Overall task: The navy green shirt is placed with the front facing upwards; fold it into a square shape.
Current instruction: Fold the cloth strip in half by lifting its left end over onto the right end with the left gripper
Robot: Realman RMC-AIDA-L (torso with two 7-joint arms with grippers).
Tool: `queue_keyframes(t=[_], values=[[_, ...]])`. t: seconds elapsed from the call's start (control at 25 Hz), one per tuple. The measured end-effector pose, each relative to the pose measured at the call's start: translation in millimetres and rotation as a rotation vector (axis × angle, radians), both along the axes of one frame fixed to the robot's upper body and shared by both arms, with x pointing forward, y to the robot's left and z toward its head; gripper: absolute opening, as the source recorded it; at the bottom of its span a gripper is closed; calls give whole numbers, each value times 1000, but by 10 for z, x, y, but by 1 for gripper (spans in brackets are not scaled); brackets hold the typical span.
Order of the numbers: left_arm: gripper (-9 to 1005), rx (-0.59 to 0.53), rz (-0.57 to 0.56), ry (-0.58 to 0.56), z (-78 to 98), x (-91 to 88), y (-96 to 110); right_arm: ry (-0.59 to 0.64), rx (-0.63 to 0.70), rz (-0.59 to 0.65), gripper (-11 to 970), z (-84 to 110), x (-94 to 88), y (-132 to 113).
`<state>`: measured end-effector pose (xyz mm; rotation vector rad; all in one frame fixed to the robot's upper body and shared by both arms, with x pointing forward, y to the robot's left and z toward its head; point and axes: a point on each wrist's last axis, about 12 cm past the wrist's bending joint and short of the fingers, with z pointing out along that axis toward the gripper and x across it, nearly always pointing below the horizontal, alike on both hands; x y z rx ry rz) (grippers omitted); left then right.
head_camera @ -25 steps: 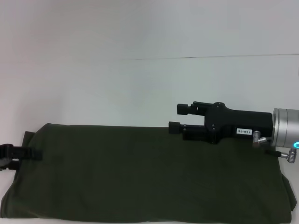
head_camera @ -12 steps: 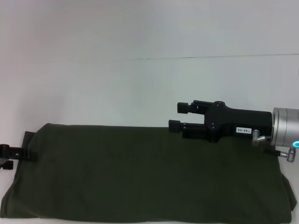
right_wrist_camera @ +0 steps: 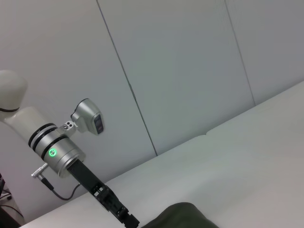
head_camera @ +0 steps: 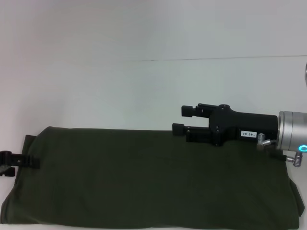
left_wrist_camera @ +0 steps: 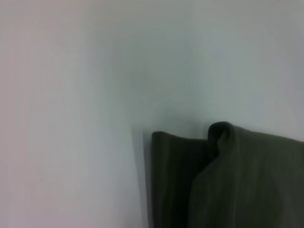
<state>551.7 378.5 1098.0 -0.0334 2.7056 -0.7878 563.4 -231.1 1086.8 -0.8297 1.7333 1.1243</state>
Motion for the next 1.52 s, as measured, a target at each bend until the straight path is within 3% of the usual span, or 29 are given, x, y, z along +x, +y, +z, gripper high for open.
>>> queue_keyframes(t=[1.0,1.52], values=[[948,-9,-25,29,-55,-20,-62,7,1,-3,783,-22,-8,10],[947,-65,-47,49,-72,-13,-169,8,1,-2,784,-24,-10,12]])
